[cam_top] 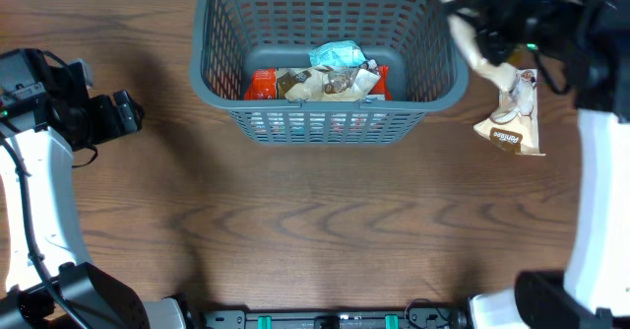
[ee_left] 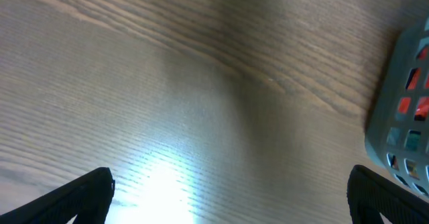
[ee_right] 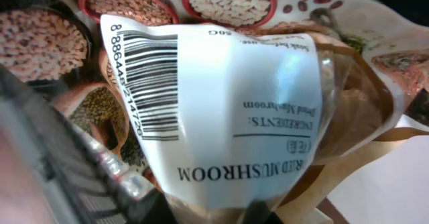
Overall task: Pack container
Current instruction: 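Carry the grasped Pantree bag over the basket and release it inside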
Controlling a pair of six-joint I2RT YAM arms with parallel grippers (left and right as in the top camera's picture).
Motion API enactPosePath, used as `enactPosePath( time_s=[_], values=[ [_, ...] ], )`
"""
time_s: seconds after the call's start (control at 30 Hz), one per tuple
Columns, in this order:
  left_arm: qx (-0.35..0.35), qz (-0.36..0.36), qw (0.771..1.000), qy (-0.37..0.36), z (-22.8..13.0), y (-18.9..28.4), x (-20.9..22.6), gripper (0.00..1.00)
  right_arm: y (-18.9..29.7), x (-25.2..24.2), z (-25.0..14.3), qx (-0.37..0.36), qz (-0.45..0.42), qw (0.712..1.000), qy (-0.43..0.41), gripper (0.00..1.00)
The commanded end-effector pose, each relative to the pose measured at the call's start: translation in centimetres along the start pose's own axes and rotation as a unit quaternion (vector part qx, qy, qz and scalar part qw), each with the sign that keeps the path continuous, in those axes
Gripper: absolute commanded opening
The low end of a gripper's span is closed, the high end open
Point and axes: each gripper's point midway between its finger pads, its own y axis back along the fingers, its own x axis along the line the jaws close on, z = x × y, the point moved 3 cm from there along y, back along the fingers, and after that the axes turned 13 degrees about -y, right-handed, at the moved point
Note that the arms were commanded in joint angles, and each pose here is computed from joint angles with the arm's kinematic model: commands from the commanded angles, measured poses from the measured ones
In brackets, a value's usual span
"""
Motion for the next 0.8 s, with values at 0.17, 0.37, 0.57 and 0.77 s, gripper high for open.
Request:
enactPosePath(
  time_s=[0.17,0.37,0.57,0.77],
  values=[
    [0.004,-0.002,1.000,-0.013,-0.2,0.2,-0.2,0.99,-8.3,3.5,-0.9,0.064,0.085,0.987,0.118,0.01],
    [0.004,-0.002,1.000,-0.012,-0.2,0.2,-0.2,0.98,-14.3,5.0,-3.5,0.115,0.137,0.978,0.106,0.01],
    [0.004,-0.002,1.000,-0.012,-0.2,0.2,-0.2,0.99,-19.4,5.8,-7.7,0.180,0.180,0.964,0.072,0.01],
    [0.004,-0.002,1.000,-0.012,-0.2,0.2,-0.2,0.99,-23.4,6.3,-12.8,0.251,0.218,0.942,0.038,0.01]
  ],
)
